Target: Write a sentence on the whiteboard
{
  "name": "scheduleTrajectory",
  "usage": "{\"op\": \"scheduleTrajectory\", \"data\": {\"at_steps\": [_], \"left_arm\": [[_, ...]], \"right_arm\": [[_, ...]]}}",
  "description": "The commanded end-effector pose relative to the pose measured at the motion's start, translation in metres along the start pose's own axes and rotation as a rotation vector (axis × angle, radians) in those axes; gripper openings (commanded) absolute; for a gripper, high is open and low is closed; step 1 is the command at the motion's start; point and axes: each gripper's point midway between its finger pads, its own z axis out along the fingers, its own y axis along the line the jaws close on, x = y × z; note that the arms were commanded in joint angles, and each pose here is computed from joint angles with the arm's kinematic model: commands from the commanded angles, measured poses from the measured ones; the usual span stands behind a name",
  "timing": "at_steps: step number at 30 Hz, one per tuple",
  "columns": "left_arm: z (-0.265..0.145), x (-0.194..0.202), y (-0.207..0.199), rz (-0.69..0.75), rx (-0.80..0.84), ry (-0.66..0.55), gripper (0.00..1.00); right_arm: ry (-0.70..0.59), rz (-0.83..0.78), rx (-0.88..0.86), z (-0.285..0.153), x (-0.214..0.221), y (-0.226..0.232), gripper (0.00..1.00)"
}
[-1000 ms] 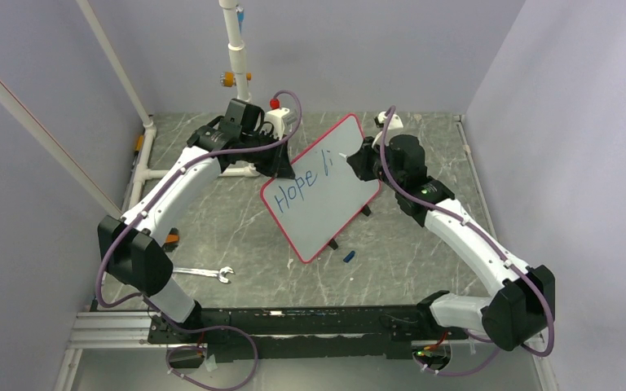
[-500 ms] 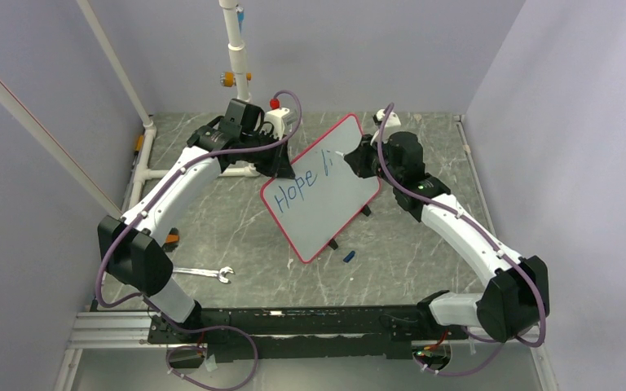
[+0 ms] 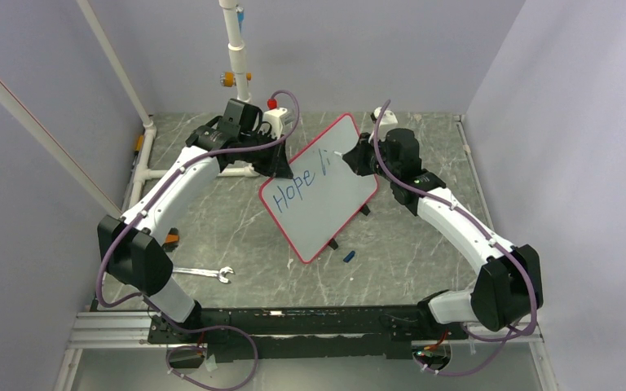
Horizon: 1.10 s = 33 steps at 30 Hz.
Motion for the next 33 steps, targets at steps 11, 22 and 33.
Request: {"op": "scheduleTrajectory", "data": {"at_steps": [11, 22, 33], "left_arm": [[0.002, 0.0, 0.032, 0.129, -0.14, 0.005, 0.0], [0.002, 0.0, 0.032, 0.129, -0.141, 0.006, 0.0], [0.002, 0.0, 0.032, 0.13, -0.142, 0.004, 0.0]], "right_arm": [[-0.032, -0.004, -0.134, 0.001, -0.015, 0.026, 0.0], [0.018, 0.014, -0.077, -0.001, 0.01, 0.012, 0.0], [0.032, 0.018, -0.012, -0.006, 0.016, 0.001, 0.0]]}}
